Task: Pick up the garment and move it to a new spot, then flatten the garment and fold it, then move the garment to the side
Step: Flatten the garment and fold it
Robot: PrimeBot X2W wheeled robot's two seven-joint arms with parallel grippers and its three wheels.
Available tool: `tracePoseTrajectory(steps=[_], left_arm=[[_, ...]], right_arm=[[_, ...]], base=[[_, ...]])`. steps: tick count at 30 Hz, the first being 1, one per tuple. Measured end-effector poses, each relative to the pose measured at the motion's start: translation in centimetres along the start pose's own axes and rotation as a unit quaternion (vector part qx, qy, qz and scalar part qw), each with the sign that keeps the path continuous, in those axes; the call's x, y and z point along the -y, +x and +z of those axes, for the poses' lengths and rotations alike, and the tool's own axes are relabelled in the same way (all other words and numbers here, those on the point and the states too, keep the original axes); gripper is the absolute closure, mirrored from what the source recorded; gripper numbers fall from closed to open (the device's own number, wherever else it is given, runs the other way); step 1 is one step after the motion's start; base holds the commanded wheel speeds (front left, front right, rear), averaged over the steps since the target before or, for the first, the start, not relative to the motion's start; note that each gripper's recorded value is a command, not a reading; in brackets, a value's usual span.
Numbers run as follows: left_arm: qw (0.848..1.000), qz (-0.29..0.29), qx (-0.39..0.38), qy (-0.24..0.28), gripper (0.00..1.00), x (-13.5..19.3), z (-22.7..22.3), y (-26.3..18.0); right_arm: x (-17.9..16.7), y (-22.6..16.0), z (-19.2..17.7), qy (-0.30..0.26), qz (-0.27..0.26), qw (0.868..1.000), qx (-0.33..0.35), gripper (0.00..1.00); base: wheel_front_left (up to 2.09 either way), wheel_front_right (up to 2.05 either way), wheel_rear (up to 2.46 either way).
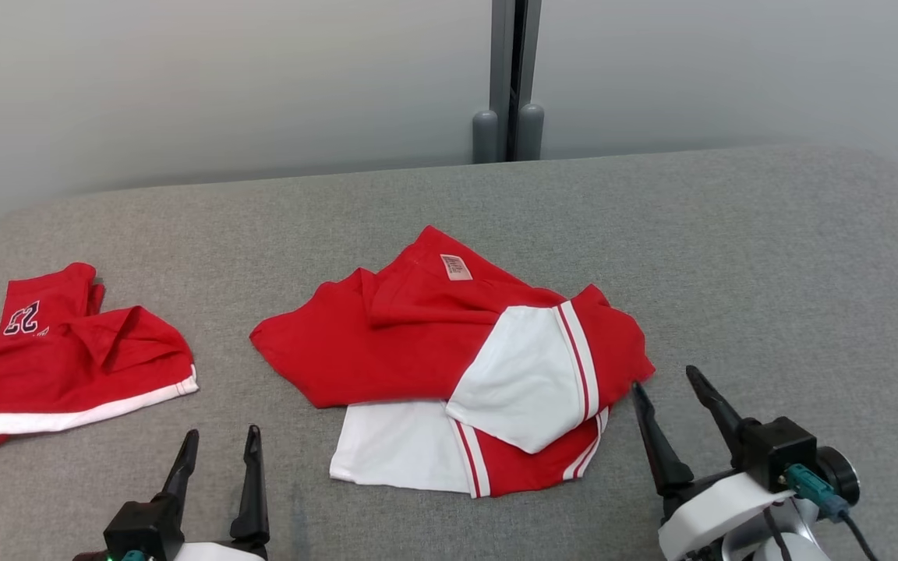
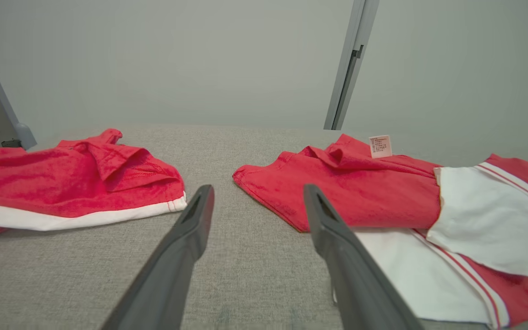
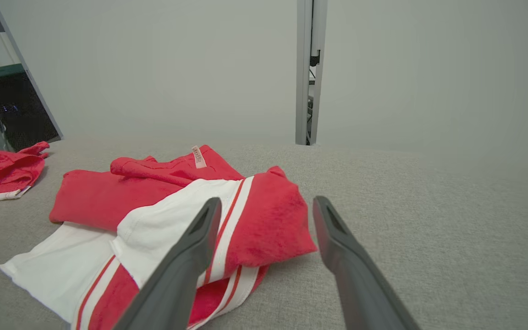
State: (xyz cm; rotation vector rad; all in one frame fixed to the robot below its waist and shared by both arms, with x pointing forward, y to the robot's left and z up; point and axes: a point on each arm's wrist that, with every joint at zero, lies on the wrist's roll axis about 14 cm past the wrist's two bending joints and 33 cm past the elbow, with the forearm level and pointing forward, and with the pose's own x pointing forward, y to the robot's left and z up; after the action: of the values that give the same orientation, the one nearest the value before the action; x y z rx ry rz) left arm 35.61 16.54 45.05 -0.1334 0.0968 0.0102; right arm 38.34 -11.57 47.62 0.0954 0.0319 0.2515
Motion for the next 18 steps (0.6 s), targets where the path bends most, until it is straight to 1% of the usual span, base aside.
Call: tracePoseTrajectory(steps=[3, 6, 10, 15, 18], left_arm=[[1.000, -0.007, -0.006, -0.012, 0.00, 0.6, -0.4, 0.0], [1.000, -0.017, -0.001, -0.020, 0.00, 1.3, 0.0, 0.4], [0.999, -0.016, -0.007, -0.031, 0.00, 1.3, -0.3, 0.2], [0.999, 0.004, -0.014, -0.038, 0.00, 0.1, -0.8, -0.5], [0.999, 0.022, -0.021, -0.040, 0.00, -0.9, -1.2, -1.0]], right_arm=[[-1.7, 0.5, -0.7, -0.003, 0.030, 0.999, -0.012, 0.00], [-4.1, 1.5, -1.2, -0.013, 0.073, 0.997, -0.018, 0.00], [-7.5, 2.6, -2.7, -0.022, 0.136, 0.990, -0.042, 0.00], [-10.9, 4.0, -4.6, -0.033, 0.198, 0.977, -0.069, 0.00], [-11.9, 5.0, -5.9, -0.049, 0.221, 0.970, -0.087, 0.00]], base=[[0.00, 0.00, 0.00], [0.00, 0.00, 0.00], [0.00, 0.00, 0.00], [0.00, 0.00, 0.00], [0.00, 0.00, 0.00]])
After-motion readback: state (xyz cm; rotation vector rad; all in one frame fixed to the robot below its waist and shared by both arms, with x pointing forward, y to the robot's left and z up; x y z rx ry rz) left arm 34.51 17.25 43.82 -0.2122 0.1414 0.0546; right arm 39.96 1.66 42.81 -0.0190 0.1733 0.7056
